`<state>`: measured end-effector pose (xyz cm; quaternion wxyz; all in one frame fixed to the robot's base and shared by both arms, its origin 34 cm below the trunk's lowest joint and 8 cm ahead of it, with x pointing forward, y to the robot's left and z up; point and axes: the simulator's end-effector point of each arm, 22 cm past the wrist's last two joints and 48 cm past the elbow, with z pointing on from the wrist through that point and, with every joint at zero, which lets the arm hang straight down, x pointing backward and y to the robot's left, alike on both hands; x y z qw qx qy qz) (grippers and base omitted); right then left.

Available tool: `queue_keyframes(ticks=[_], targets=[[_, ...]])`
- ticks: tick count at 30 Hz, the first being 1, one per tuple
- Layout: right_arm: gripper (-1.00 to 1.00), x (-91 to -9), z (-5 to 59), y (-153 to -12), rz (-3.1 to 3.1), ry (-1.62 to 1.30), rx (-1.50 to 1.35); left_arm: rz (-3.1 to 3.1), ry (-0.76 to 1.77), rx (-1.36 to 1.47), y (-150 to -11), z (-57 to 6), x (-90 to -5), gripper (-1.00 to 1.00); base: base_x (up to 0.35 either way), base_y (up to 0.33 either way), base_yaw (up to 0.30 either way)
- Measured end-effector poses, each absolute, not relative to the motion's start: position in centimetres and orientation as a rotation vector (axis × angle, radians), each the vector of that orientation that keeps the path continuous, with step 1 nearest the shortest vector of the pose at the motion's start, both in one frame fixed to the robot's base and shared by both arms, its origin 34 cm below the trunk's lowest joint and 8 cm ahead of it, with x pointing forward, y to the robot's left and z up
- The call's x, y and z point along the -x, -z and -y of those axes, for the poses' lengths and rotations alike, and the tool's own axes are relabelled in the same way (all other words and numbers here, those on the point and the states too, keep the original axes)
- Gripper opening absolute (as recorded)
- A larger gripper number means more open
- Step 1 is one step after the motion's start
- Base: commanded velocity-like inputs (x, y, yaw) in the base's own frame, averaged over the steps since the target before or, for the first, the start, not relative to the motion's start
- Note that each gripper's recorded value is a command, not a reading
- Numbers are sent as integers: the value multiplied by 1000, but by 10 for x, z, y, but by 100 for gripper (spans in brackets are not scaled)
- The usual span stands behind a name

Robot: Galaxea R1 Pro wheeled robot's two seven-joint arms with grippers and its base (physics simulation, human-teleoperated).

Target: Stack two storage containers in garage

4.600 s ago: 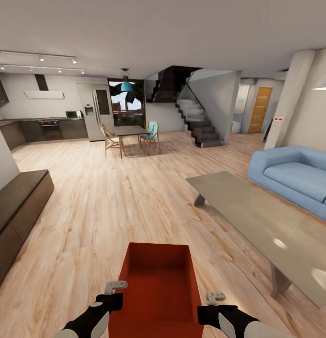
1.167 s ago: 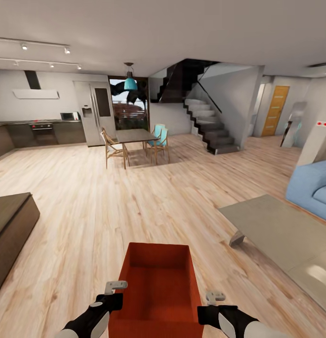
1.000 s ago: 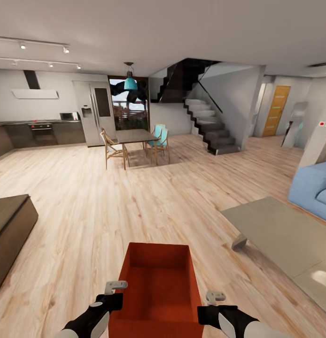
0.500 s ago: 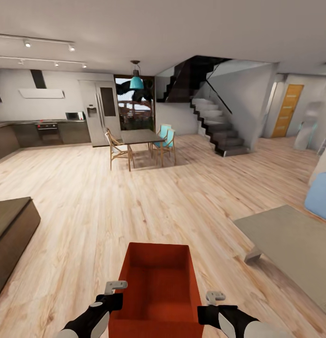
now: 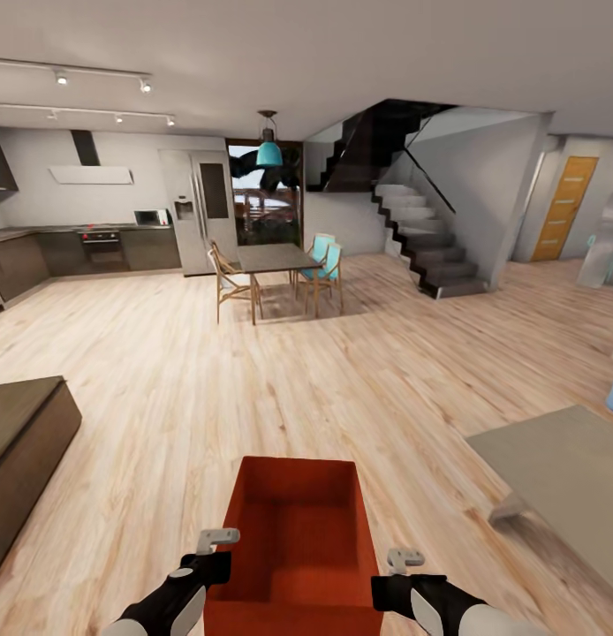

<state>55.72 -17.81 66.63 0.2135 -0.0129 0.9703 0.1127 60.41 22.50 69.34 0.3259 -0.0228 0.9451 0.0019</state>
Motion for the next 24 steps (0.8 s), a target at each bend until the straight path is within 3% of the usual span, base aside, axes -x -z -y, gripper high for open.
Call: queue_keyframes(ticks=[24], targets=[[-100,-557,178,-666,-2693,-313,36,-2477,-5,60,-693,-225,-604,-100,334,75,0]])
